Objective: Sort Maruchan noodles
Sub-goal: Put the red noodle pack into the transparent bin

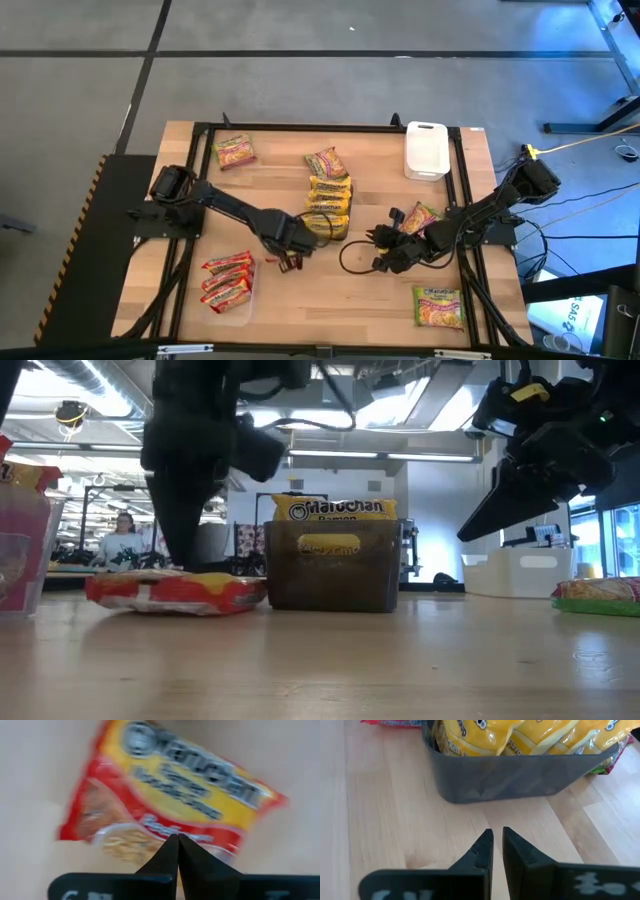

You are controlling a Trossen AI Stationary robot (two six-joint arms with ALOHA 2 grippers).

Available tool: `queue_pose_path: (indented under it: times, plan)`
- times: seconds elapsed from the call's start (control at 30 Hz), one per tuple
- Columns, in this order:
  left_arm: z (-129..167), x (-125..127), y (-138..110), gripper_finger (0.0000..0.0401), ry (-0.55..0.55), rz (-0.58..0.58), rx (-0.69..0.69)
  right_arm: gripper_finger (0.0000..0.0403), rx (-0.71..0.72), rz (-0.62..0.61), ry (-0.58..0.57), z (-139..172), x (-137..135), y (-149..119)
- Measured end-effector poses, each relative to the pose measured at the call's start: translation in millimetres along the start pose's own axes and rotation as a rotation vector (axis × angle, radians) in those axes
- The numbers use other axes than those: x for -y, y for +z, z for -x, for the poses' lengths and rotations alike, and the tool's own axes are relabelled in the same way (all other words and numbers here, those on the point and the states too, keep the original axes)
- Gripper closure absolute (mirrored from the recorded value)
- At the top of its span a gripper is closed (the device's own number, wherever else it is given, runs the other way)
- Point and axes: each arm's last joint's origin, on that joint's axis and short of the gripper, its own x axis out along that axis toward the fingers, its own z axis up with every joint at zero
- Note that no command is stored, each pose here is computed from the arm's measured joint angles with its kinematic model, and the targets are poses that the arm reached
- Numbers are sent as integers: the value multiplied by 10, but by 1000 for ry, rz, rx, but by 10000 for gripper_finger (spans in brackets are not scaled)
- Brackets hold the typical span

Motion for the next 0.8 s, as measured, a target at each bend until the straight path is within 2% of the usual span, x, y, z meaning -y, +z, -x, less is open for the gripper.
queue_pose_path:
  times: [0.17,0.27,0.43,0.5,0.6,0.67,0.8]
  plan:
    - [42,265,-39,400,-193,-13,36,386,-1,1,0,0,0,-1]
    - [21,381,-65,400,-222,-65,78,386,-1,-4,0,0,0,-1]
    - [147,353,-103,401,-120,-62,160,386,-8,-13,27,0,-12,4]
    - [243,281,-115,401,-19,-38,227,386,-3,-17,30,0,-15,10]
    - [225,143,-148,401,168,16,258,386,6,-26,36,0,-22,20]
    - [161,117,-155,401,187,26,253,386,18,-37,44,1,-30,34]
    - [-60,142,-209,401,123,24,193,386,30,-48,53,2,-39,49]
